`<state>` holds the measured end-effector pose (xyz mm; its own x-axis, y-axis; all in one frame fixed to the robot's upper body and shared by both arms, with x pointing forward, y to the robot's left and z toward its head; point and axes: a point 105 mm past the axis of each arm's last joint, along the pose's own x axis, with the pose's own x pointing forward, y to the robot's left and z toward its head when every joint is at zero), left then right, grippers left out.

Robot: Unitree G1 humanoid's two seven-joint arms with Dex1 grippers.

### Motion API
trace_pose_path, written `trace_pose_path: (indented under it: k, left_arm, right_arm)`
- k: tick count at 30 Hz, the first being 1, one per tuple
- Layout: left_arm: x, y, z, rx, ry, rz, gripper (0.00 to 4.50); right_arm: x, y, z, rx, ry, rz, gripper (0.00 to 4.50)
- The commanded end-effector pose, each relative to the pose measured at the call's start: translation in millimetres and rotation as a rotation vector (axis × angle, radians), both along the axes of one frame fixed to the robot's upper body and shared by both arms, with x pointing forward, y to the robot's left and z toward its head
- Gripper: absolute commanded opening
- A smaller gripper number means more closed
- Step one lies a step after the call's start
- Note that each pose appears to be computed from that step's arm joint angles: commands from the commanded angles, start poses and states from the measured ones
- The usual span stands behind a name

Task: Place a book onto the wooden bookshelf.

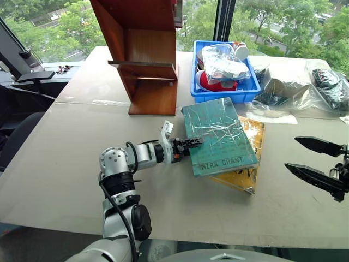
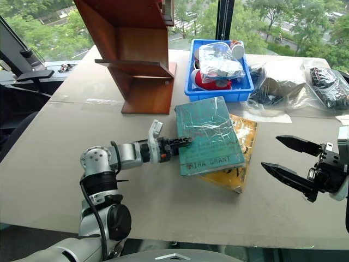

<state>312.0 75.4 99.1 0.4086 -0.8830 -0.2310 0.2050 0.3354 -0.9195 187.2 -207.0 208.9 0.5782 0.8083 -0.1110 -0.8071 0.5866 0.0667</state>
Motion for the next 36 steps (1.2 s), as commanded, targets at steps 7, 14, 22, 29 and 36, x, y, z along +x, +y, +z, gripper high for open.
trace_pose_path:
  k: [7,14,22,29,36]
  left_arm:
    - [1,-4,81,-0.151,-0.341,-0.046,0.02]
    - [-14,-16,146,0.001,-0.893,-0.15,0.02]
    - [7,-22,218,0.608,-1.863,0.019,0.02]
    - [22,5,248,1.219,-2.271,0.099,0.02]
    - [34,38,240,1.665,-2.299,-0.044,0.02]
  right_arm:
    - [3,-19,9,-0.051,-0.031,-0.042,4.5]
    - [14,-32,26,-0.027,-0.082,-0.061,4.5]
    - [32,-36,47,0.021,-0.162,-0.057,4.5]
    - [47,-33,73,0.145,-0.249,-0.027,4.5]
    - [65,-31,88,0.283,-0.3,-0.013,4.5]
